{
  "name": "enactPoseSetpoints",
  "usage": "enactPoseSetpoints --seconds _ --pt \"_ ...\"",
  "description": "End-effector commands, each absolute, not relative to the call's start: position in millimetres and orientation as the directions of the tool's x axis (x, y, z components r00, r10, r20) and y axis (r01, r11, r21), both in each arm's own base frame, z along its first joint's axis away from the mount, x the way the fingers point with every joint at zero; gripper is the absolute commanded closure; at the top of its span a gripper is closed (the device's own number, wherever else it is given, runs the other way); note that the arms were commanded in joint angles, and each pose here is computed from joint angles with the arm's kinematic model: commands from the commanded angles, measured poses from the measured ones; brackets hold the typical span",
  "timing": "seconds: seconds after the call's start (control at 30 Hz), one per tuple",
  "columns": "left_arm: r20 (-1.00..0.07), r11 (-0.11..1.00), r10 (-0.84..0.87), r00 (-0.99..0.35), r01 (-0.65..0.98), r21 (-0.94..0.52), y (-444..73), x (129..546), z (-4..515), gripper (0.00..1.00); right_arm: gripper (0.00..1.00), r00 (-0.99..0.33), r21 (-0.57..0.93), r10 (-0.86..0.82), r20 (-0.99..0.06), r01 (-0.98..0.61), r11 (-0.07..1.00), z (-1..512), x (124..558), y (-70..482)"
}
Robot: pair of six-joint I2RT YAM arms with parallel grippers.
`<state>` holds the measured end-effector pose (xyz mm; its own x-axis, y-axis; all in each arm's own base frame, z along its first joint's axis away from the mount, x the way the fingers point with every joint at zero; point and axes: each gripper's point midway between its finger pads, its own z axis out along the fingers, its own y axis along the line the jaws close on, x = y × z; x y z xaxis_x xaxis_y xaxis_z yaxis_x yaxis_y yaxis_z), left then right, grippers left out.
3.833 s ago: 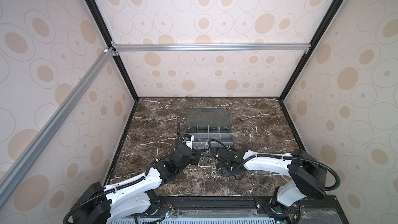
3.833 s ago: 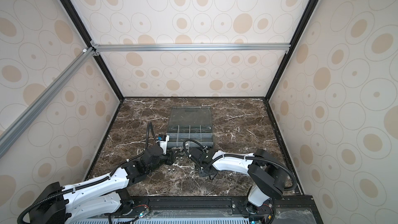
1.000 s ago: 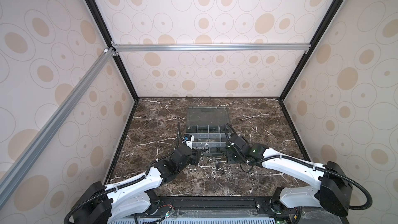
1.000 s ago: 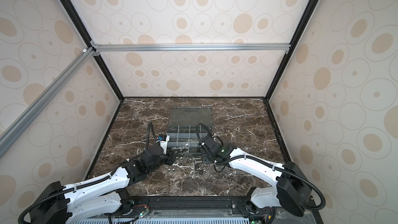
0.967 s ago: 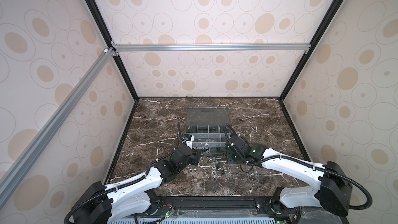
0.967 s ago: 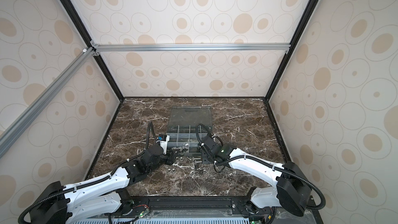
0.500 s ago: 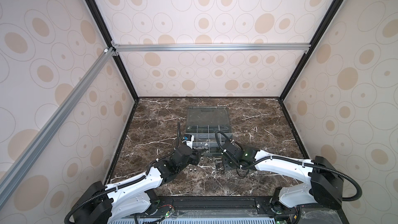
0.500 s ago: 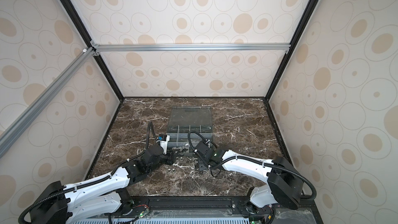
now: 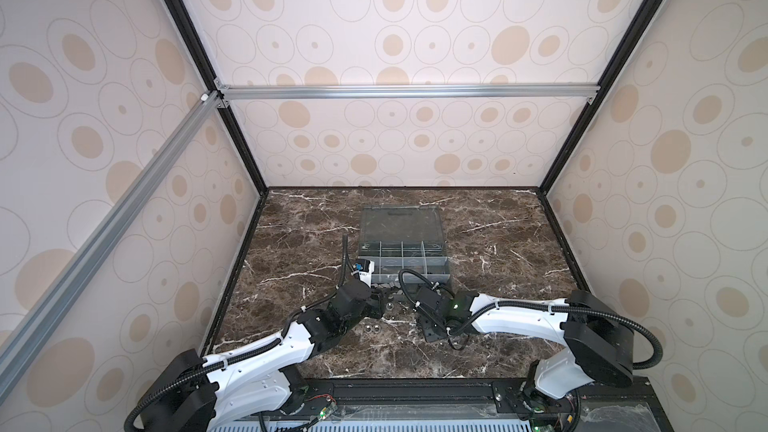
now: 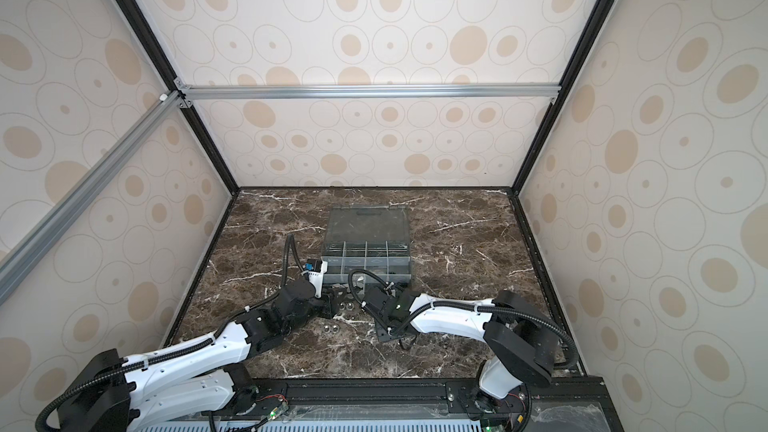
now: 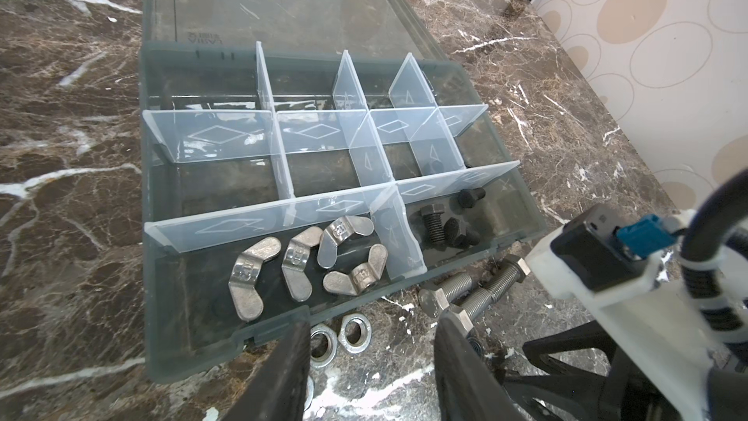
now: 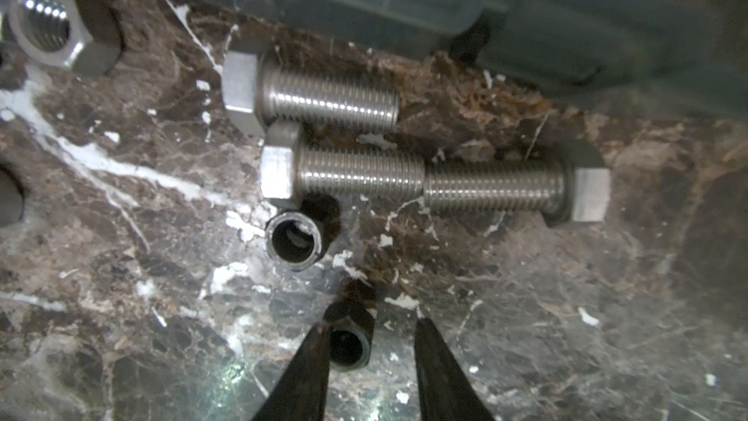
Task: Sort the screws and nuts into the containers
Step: 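Withdraw the right gripper and lower it onto another dark hex nut, then lift the dark hex nut with the right gripper into the farther compartment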
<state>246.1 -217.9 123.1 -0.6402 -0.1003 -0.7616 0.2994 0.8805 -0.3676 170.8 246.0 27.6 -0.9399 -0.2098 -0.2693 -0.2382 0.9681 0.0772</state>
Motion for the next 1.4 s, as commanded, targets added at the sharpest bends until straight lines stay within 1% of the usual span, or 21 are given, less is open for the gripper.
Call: enactPoseSetpoints --seconds 0.0,0.3,0.53,0.7,0.83,0.97,1.2,1.27,1.37 --pt "-0.770 0.873 -0.144 -0.622 0.285 -0.395 -216.1 249.9 132.3 0.50 0.63 -0.947 0.070 -0.207 -0.245 -0.230 0.971 21.1 165.3 248.0" --pt "-0.770 0.874 -0.148 -0.621 0.282 -0.396 -213.2 247.9 131.8 0.50 0.68 -0.951 0.053 -0.211 -0.225 -0.228 0.972 13.4 160.9 247.9" --pt "-0.768 0.874 -0.150 -0.622 0.279 -0.397 -211.8 247.0 131.0 0.50 0.75 -0.953 0.046 -0.205 -0.222 -0.221 0.974 10.5 159.8 247.5" --pt "-0.771 0.874 -0.155 -0.617 0.279 -0.399 -211.7 247.6 132.8 0.50 0.77 -0.949 0.051 -0.200 -0.245 -0.218 0.975 15.4 163.2 248.6" --pt "-0.769 0.869 -0.159 -0.619 0.281 -0.407 -213.9 248.3 134.0 0.50 0.77 -0.929 0.041 -0.211 -0.303 -0.234 0.971 32.2 172.8 248.9" --pt "-0.765 0.866 -0.142 -0.628 0.296 -0.404 -217.8 247.3 132.2 0.50 0.77 -0.896 0.014 -0.238 -0.374 -0.262 0.965 62.2 194.8 245.9" --pt "-0.759 0.859 -0.129 -0.638 0.310 -0.407 -222.3 246.9 131.5 0.50 0.77 -0.818 0.054 -0.149 -0.556 -0.214 0.975 123.7 275.1 233.2" --pt "-0.756 0.854 -0.133 -0.640 0.313 -0.415 -224.0 246.6 132.6 0.50 0.77 -0.813 0.060 -0.123 -0.569 -0.191 0.980 128.6 296.1 227.9" --pt "-0.748 0.852 -0.133 -0.650 0.311 -0.422 -225.0 245.2 129.8 0.51 0.77 -0.834 0.081 -0.091 -0.544 -0.161 0.984 122.3 317.4 223.2"
